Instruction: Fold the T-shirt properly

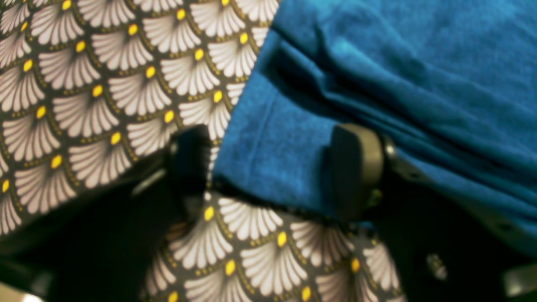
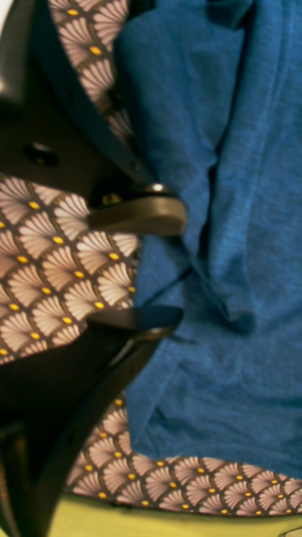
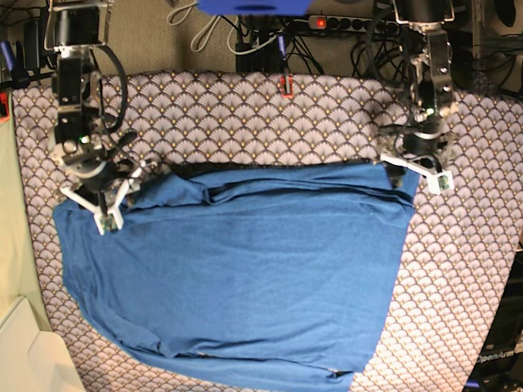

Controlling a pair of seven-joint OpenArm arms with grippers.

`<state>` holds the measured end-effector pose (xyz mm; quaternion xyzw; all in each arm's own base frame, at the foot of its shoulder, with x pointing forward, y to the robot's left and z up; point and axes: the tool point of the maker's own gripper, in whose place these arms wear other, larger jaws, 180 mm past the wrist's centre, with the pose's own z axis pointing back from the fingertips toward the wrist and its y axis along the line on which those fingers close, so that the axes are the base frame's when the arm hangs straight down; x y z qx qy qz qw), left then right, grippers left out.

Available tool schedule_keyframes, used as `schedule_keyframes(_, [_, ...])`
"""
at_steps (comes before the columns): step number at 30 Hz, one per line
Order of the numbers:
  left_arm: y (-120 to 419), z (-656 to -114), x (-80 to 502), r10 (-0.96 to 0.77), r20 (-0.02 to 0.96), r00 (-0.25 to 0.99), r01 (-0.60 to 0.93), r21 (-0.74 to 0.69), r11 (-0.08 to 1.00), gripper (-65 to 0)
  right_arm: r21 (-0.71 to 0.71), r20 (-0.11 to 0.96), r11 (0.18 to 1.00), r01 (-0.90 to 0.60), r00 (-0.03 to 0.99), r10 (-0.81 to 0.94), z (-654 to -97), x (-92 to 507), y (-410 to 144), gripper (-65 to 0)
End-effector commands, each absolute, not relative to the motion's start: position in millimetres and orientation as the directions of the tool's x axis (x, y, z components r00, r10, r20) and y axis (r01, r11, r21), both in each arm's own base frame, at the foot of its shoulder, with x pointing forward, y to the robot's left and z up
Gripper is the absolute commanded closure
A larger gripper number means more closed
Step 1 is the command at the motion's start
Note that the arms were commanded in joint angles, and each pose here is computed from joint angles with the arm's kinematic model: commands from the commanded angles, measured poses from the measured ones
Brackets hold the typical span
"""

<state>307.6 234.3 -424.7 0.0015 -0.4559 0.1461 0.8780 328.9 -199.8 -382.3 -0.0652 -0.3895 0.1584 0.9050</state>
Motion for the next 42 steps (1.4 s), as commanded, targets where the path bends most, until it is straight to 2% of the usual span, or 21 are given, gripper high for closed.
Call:
schedule_keyframes(1, [234.7, -420.5, 311.6, 0.254, 0.807, 0.534, -0.252, -0.135, 0.958, -33.0, -0.253, 0.711, 0.938, -0.236, 0.612, 0.346, -369.6, 334.1, -199.1, -28.9])
schedule_keyframes(3, [234.7, -420.5, 311.6, 0.254, 0.807, 0.534, -0.252, -0.135, 0.958, -20.1, -0.256, 0.714, 0.934, -0.247, 0.604, 0.355, -367.2, 328.4, -194.8, -28.9])
schedule_keyframes(5, [234.7, -420.0, 312.2, 0.254, 0.808, 0.533, -0.252, -0.135, 0.958, -4.2, -0.258, 0.72, 0.924, -0.283, 0.581, 0.379, -363.0, 324.7, -179.9, -28.9])
schedule_keyframes(6, [234.7, -419.0, 313.5, 0.254, 0.809, 0.53, -0.251, -0.136, 0.958, 0.0, -0.259, 0.723, 0.918, -0.301, 0.569, 0.391, -361.0, 323.0, -173.1, -28.9])
schedule_keyframes(9, [234.8, -413.7, 320.5, 0.252, 0.818, 0.517, -0.249, -0.139, 0.959, -3.4, -0.257, 0.724, 0.906, -0.336, 0.554, 0.411, -359.5, 316.1, -159.0, -28.9])
schedule_keyframes(18, [238.5, -404.9, 327.9, 0.245, 0.832, 0.497, -0.246, -0.135, 0.96, -3.5, -0.197, 0.721, 0.902, -0.383, 0.567, 0.398, -373.7, 301.5, -128.4, -28.9])
schedule_keyframes(42, [238.0, -397.8, 336.2, 0.242, 0.843, 0.48, -0.241, -0.139, 0.96, -3.5, -0.164, 0.687, 0.918, -0.36, 0.626, 0.368, -400.5, 326.6, -134.6, -28.9])
